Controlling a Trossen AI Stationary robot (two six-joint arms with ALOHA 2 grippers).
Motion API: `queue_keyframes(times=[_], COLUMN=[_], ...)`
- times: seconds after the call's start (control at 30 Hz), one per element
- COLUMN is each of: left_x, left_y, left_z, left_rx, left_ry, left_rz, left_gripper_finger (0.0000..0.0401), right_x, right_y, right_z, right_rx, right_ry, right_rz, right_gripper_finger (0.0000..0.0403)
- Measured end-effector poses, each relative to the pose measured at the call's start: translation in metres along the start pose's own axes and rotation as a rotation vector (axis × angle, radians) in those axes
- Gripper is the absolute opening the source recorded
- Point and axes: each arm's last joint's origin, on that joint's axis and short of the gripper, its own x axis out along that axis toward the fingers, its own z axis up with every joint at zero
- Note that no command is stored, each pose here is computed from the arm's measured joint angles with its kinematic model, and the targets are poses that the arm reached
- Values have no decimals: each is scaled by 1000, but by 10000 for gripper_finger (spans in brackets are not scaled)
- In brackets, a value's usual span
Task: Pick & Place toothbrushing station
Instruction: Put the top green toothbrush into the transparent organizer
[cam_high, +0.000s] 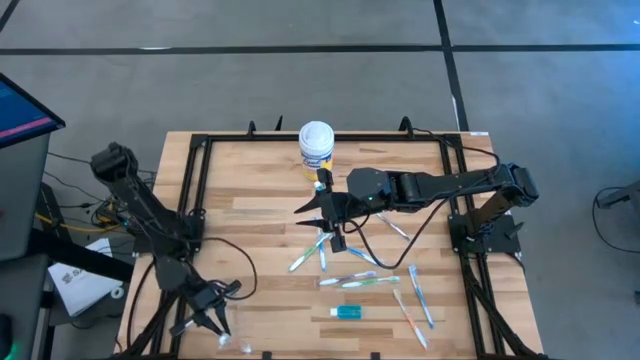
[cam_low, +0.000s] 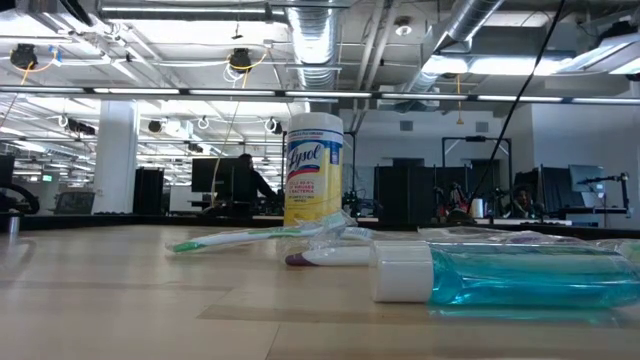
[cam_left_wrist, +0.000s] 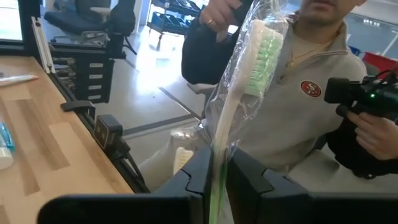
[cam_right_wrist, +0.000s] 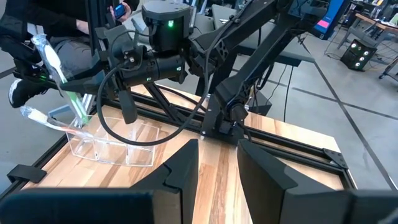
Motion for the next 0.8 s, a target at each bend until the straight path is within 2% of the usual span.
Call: queue_keyframes(times=[0.27,0.8], left_x=[7,8], left_y=[2,2], left_z=[-9,-10], left_rx=[-3,5], left_ry=[27,33], left_rz=[9,11], left_gripper_finger=[41,36], right_x=[0,0], right_y=[0,0], right_z=[0,0], right_rx=[0,0], right_ry=[1,1], right_rz=[0,0], right_gripper_finger=[102,102])
